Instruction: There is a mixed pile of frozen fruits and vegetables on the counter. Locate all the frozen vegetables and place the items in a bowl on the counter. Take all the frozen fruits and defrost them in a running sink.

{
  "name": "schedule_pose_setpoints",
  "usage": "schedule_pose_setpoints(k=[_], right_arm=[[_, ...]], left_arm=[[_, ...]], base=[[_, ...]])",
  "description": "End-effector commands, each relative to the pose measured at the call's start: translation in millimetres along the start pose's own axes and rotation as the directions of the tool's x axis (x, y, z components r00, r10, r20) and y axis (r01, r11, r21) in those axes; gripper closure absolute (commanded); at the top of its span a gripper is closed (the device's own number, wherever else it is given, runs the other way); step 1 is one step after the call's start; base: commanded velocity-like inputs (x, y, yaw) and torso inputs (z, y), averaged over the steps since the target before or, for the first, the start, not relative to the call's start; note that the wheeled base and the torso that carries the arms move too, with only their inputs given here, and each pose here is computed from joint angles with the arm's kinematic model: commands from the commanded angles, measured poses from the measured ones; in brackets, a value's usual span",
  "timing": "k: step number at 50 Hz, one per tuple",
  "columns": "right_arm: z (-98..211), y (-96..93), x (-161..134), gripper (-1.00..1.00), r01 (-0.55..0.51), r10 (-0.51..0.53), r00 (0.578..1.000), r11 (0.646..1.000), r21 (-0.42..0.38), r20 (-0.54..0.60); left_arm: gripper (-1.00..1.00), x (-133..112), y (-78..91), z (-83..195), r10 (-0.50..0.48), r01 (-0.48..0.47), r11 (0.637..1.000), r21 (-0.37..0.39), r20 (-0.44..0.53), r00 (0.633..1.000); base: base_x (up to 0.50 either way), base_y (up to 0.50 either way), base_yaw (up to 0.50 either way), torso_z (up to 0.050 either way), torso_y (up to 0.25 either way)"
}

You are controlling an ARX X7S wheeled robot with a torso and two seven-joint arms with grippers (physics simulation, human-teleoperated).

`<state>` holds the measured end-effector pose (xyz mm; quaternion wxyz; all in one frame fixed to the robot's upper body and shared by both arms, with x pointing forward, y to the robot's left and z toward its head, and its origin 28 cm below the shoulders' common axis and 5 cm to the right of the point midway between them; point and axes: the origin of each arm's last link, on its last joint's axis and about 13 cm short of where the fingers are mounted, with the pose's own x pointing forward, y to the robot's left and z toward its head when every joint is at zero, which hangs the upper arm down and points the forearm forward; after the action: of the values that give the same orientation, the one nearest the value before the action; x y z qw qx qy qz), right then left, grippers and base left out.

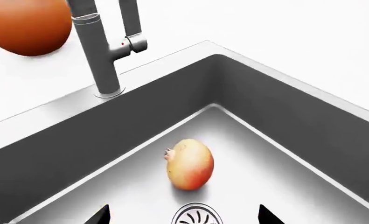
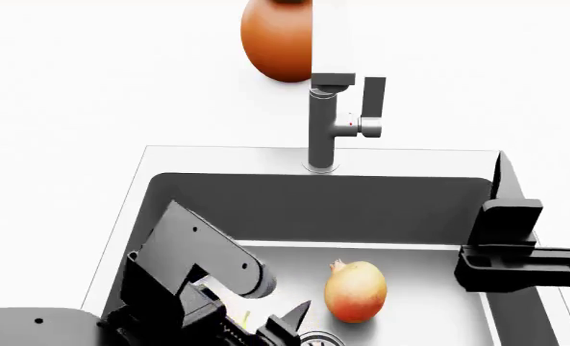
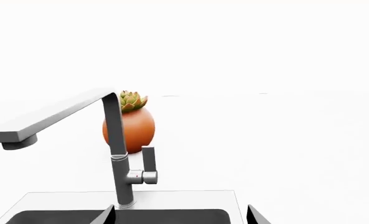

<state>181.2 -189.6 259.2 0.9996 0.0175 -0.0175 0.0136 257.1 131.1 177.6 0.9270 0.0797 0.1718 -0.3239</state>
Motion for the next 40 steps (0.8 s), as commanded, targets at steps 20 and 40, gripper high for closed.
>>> schedule_pose_setpoints(k=[20,40], right_arm=[[5.9,0.0,0.0,-1.00,-0.082,0.084,0.996,0.992,-0.092,0.025],[40.0,-6.8,-2.8,-1.00,-0.083,0.091,0.994,0.989,-0.121,0.063]], left_arm=[[-1.00,-105.3,43.5,38.7,0.219,-0.200,0.976,-0.091,0.307,0.926],[-1.00,-149.4,79.8,53.1,0.343,-0.326,0.939,-0.105,0.291,0.893]], base=[[0.00,0.00,0.00,0.000,0.000],[0.00,0.00,0.00,0.000,0.000]])
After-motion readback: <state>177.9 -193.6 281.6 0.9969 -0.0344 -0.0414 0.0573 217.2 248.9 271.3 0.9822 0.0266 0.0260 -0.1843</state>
